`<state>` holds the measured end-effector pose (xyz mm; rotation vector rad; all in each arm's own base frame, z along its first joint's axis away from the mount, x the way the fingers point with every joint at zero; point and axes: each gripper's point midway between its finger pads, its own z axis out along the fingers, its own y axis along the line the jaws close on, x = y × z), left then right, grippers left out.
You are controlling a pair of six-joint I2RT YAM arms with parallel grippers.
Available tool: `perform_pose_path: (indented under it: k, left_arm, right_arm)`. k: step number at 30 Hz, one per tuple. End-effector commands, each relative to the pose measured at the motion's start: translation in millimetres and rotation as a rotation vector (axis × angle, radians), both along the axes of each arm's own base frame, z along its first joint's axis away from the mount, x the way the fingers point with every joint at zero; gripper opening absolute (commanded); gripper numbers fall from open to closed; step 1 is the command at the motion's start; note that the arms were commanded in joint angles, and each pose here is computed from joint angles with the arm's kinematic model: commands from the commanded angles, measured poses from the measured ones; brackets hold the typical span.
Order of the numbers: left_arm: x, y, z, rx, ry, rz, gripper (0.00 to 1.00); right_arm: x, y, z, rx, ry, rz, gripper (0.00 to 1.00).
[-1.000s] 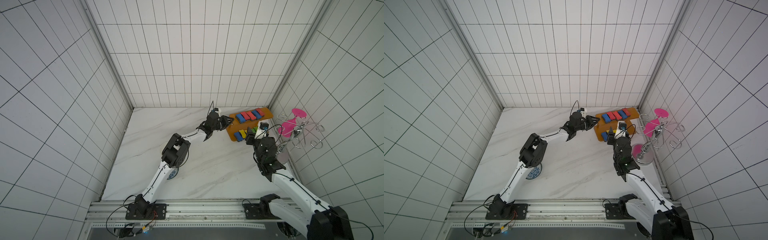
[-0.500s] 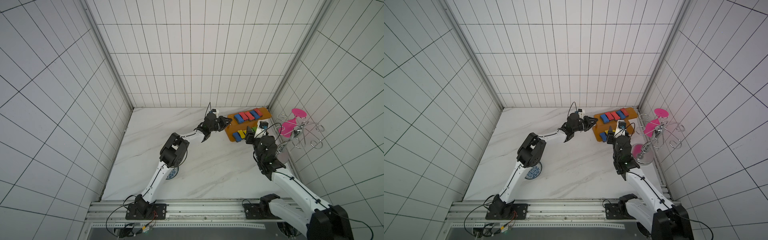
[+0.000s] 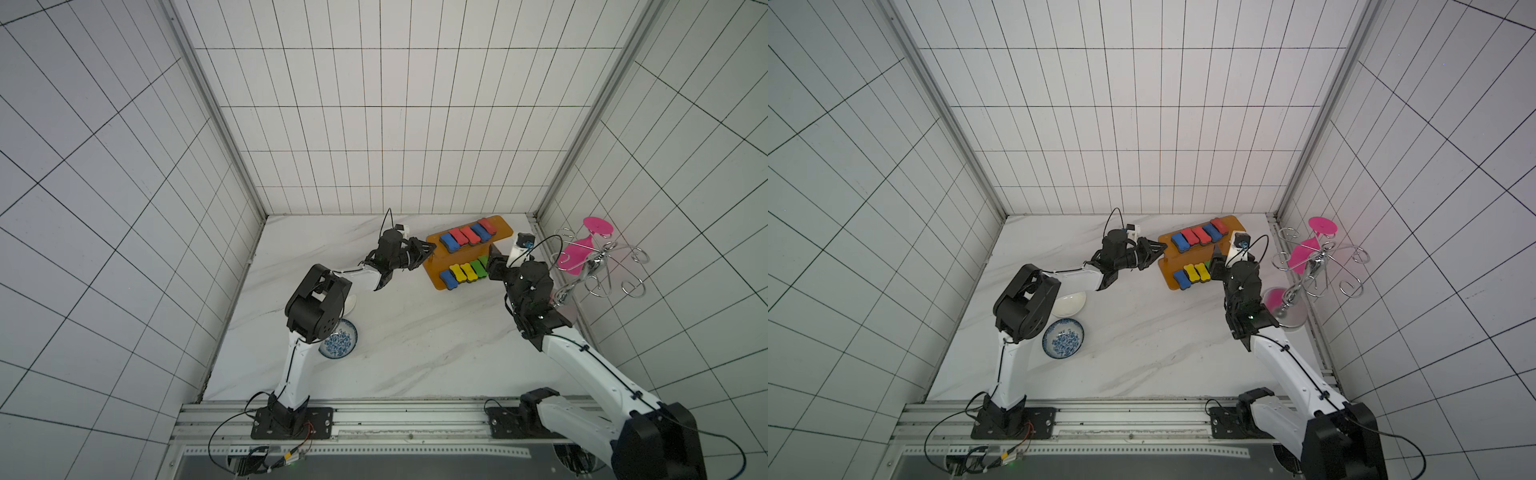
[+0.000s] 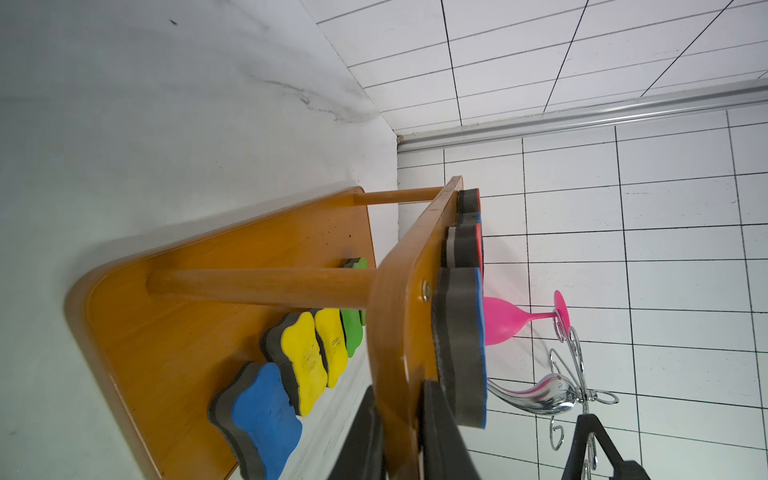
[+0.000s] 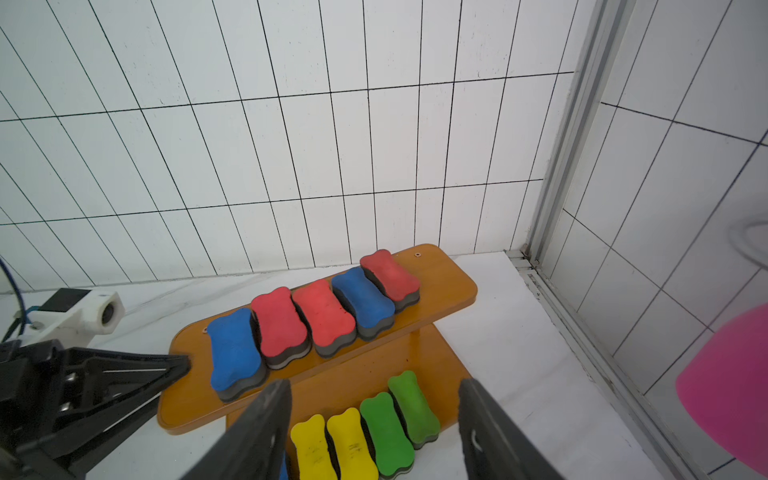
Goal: Remove the whiteboard erasers from the shelf
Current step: Move the shelf to the center of the board.
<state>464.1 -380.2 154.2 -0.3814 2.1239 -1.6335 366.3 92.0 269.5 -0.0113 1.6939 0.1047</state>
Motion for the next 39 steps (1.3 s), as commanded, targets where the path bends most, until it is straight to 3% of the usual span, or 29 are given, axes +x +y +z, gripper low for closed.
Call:
perform_pose_path:
  k: [1,8,15,23,31,39]
  left_arm:
    - [-6.5,37.2,-12.4,0.071,-0.012,0.025,0.00]
    - [-17.3,108.6,-11.6,0.124,0.022,0.104,0.00]
    - [-13.1,150.8,-16.9,0.162,0.045,0.148,0.00]
    - [-5.4,160.4,-13.2,0.204,0.015,0.141,0.37]
    - [-0.3,160.6,-17.4,0.232,0.012,0.139,0.40]
    - [0.6,161.1,-19.2,0.248,0.015,0.137,0.45]
  right_arm:
    - [7.9,14.0,12.8,0.014,0.005,0.038,0.67]
    - [43.5,37.8,7.6,0.059,0.088,0.069,0.65]
    - [102.3,60.8,-17.0,0.073,0.277,0.120,0.62]
    - [166.4,61.2,-42.3,0.150,0.455,0.189,0.64]
    - [191.1,73.3,-84.4,0.146,0.562,0.250,0.70]
    - [197.6,95.1,-103.6,0.250,0.620,0.350,0.73]
